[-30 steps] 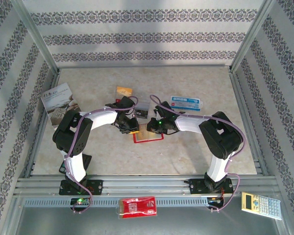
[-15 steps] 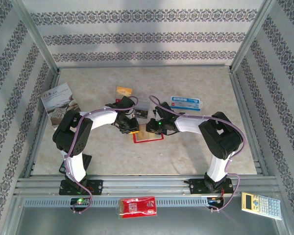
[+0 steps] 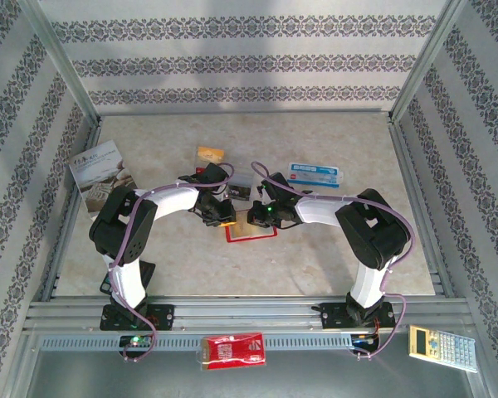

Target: Take the credit cards out of the card holder

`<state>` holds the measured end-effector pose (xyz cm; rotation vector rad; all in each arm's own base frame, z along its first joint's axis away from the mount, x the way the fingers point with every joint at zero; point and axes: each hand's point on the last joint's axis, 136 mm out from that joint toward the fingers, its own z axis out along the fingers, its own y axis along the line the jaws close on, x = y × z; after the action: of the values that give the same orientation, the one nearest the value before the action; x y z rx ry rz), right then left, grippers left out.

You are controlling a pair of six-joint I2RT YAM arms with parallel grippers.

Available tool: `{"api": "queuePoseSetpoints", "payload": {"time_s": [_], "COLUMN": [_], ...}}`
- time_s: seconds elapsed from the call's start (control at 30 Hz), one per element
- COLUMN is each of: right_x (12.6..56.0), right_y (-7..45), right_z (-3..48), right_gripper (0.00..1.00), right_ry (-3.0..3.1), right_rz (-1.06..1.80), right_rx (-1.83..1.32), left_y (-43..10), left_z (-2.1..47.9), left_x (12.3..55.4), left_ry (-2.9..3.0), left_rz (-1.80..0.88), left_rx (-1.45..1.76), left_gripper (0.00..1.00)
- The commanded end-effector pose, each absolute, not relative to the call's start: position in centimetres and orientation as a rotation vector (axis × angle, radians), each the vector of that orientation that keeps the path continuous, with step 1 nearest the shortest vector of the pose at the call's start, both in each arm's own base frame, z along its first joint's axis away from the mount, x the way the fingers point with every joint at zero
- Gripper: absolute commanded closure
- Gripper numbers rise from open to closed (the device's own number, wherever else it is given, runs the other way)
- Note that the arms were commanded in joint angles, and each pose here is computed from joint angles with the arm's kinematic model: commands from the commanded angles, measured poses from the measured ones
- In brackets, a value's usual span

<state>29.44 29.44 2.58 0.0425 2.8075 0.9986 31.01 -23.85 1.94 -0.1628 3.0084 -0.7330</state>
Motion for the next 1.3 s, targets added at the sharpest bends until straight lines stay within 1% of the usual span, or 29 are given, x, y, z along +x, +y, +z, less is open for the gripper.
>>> {"api": "queuePoseSetpoints", "payload": {"time_s": [0.0,0.07,0.37,0.47,0.57,0.7,0.8,0.93,1.03,1.1,1.17,1.27], "right_x": [29.7,29.8,30.3,30.4,30.8,31.3,31.3,31.4,31.7,31.9,32.0,32.1], "right_y": [28.9,27.9,25.0,24.2,23.5,22.9,23.3,24.7,26.0,26.9,27.8,28.5], "right_z": [2.7,2.7,3.6,4.3,5.7,8.3,10.1,12.5,14.5,15.6,16.7,17.9], "right_gripper": [0.98,1.00,1.00,1.00,1.00,1.00,1.00,1.00,1.00,1.00,1.00,1.00], "right_ry": [2.783,2.768,2.711,2.677,2.615,2.510,2.442,2.368,2.313,2.283,2.253,2.222], "right_rz": [0.951,0.912,0.845,0.823,0.815,0.837,0.911,1.028,1.139,1.212,1.289,1.388], "right_rx": [0.032,0.062,0.119,0.110,0.070,0.010,-0.031,-0.097,-0.127,-0.130,-0.137,-0.132], "left_y": [-21.8,-21.7,-21.6,-21.4,-21.4,-21.2,-21.4,-22.1,-23.1,-23.7,-24.2,-24.9], "left_z": [-1.6,-1.3,-0.2,1.1,3.3,6.5,8.3,11.1,13.7,15.1,16.2,17.3], "left_x": [28.9,29.1,29.8,30.5,31.4,32.5,33.0,33.5,33.7,33.7,33.7,33.6], "left_ry": [3.120,3.108,3.078,3.035,2.960,2.838,2.737,2.558,2.399,2.315,2.245,2.171], "left_rz": [-0.533,-0.524,-0.505,-0.494,-0.525,-0.599,-0.741,-1.028,-1.257,-1.364,-1.451,-1.555], "left_rx": [-0.161,-0.159,-0.151,-0.151,-0.166,-0.221,-0.269,-0.317,-0.294,-0.268,-0.230,-0.175], "left_gripper": [0.79,0.77,0.70,0.67,0.60,0.47,0.38,0.29,0.20,0.14,0.12,0.11]}}
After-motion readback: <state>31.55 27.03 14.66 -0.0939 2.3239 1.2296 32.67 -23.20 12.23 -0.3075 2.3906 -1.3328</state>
